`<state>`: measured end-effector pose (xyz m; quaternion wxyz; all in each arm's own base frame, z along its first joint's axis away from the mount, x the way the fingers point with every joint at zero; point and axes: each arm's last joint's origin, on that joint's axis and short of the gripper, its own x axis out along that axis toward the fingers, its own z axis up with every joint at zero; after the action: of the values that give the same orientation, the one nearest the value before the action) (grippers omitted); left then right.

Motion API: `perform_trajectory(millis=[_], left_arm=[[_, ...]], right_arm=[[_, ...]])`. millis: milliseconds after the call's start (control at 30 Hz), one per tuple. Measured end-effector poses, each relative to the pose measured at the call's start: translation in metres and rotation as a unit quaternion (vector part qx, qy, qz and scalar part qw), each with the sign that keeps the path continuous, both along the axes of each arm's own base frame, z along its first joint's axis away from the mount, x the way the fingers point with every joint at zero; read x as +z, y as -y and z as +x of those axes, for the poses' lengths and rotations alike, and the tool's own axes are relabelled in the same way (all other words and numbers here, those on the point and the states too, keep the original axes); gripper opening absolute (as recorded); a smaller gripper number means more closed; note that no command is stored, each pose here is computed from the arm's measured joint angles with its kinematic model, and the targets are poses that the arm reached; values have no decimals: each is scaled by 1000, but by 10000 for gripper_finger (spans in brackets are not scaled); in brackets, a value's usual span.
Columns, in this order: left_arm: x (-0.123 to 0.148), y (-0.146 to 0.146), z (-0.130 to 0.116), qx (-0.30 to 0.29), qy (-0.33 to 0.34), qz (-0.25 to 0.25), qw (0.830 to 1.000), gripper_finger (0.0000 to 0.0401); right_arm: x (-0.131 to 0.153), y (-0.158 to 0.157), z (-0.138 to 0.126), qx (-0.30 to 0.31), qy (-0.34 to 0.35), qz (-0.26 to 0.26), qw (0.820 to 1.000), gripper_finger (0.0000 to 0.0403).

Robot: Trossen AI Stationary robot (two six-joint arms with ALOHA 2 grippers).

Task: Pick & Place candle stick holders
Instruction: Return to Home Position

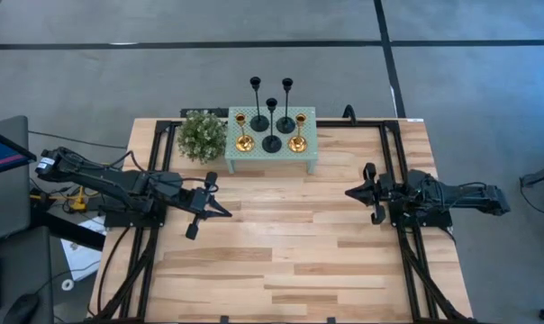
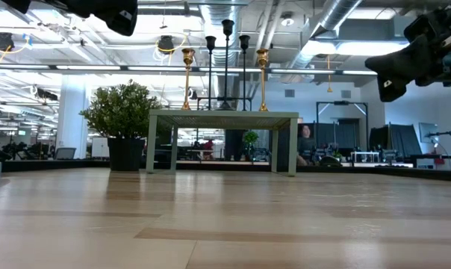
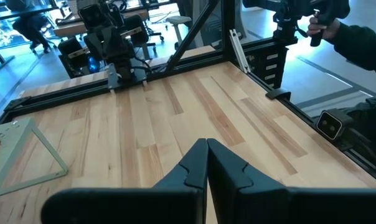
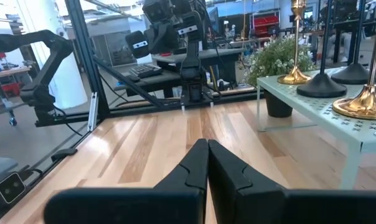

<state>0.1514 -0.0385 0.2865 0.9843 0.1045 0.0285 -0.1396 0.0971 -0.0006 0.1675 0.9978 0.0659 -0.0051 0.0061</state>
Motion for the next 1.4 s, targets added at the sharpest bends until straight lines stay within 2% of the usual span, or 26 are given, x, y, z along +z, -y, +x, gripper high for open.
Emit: perform_trajectory(millis=[200, 300, 500, 700, 900, 1133, 1233, 1400], left_arm=[[1, 0, 0, 1, 3, 2, 1000, 8], [4, -5, -4, 20, 11, -11, 1000, 8], [8, -17, -32, 48, 10, -51, 997, 8], [18, -21, -64, 17, 70, -65, 995, 8], [11, -24, -81, 19, 105, -63, 992, 8], [3, -28, -100, 16, 124, -92, 988, 8], [1, -28, -103, 10, 121, -89, 989, 8], [0, -27, -106, -9, 128, -52, 990, 8]], right_arm=[[0, 0, 0, 0, 0, 0, 1000, 0], [0, 0, 0, 0, 0, -3, 1000, 0], [0, 0, 0, 0, -2, -4, 1000, 0], [0, 0, 0, 0, -2, -4, 1000, 0], [0, 0, 0, 0, -2, -4, 1000, 0], [0, 0, 0, 0, -3, -5, 1000, 0], [0, 0, 0, 0, -3, -5, 1000, 0], [0, 0, 0, 0, -3, -5, 1000, 0]])
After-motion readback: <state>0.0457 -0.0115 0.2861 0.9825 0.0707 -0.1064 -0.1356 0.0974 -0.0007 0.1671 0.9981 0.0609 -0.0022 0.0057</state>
